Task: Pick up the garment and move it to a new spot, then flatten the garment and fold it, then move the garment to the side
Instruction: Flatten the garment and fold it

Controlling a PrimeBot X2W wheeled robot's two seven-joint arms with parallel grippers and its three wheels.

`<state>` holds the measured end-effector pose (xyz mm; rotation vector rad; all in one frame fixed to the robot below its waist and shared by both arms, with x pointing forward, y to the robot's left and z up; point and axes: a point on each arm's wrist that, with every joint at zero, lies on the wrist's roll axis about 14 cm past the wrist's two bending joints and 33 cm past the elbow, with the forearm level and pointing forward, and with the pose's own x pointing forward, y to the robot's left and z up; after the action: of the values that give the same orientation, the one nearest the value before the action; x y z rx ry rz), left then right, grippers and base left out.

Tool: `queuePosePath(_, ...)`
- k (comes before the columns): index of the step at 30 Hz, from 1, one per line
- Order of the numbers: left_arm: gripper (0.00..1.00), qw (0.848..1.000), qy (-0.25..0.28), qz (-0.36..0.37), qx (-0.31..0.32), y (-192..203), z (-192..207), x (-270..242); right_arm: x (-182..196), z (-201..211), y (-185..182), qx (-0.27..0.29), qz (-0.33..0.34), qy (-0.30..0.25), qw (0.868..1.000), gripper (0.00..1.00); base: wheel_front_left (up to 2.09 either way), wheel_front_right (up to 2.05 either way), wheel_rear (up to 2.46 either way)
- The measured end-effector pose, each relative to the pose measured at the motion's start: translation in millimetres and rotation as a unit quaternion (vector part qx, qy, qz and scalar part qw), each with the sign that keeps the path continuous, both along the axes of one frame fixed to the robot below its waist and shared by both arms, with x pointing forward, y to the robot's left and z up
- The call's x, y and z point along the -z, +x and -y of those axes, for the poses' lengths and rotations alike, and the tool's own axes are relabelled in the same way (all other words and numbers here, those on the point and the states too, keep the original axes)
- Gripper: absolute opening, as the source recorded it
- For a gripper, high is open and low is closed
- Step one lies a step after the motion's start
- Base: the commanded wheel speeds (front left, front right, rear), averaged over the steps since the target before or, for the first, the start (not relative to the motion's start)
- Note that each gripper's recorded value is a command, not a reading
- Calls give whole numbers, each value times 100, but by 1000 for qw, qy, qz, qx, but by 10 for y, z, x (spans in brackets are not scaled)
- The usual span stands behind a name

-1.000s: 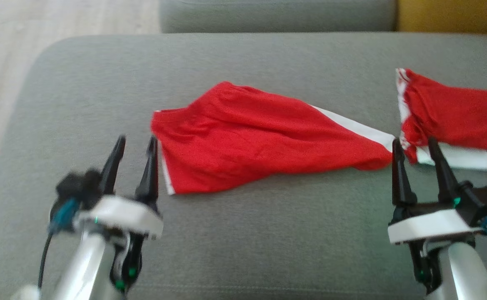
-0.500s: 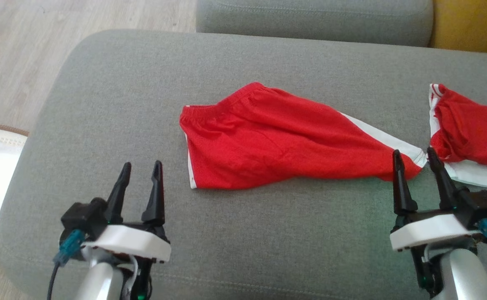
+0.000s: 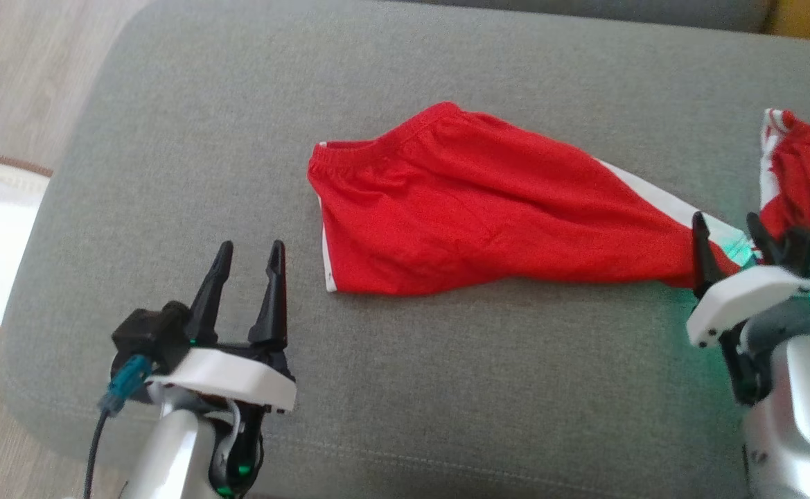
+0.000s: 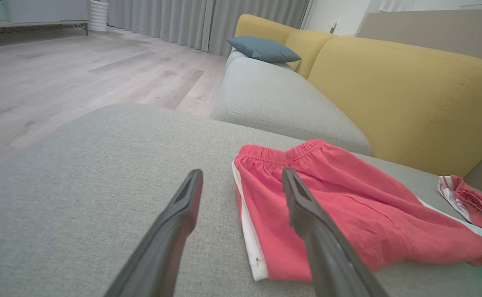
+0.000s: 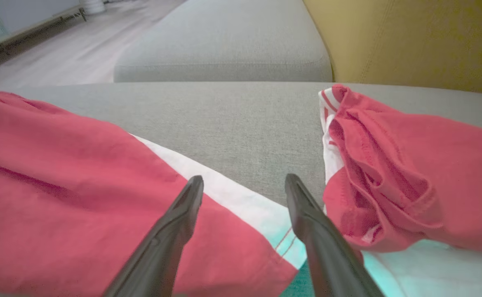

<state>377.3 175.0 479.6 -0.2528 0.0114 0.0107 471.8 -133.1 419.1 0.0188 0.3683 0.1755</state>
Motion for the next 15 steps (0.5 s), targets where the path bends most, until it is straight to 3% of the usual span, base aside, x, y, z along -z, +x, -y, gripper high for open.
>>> queuePosePath(9, 100, 1000, -7, -22, -7, 43, -16, 141, 524, 115, 55, -13, -113, -48, 992, 100, 0, 0, 0)
queuePosePath(14, 100, 1000, -8, -24, -4, 91, 14, 153, 557, 77, 110, -24, -128, -52, 990, 100, 0, 0, 0)
queuePosePath(15, 100, 1000, -7, -21, -2, 113, 26, 139, 554, 65, 120, -27, -129, -52, 990, 17, 0, 0, 0)
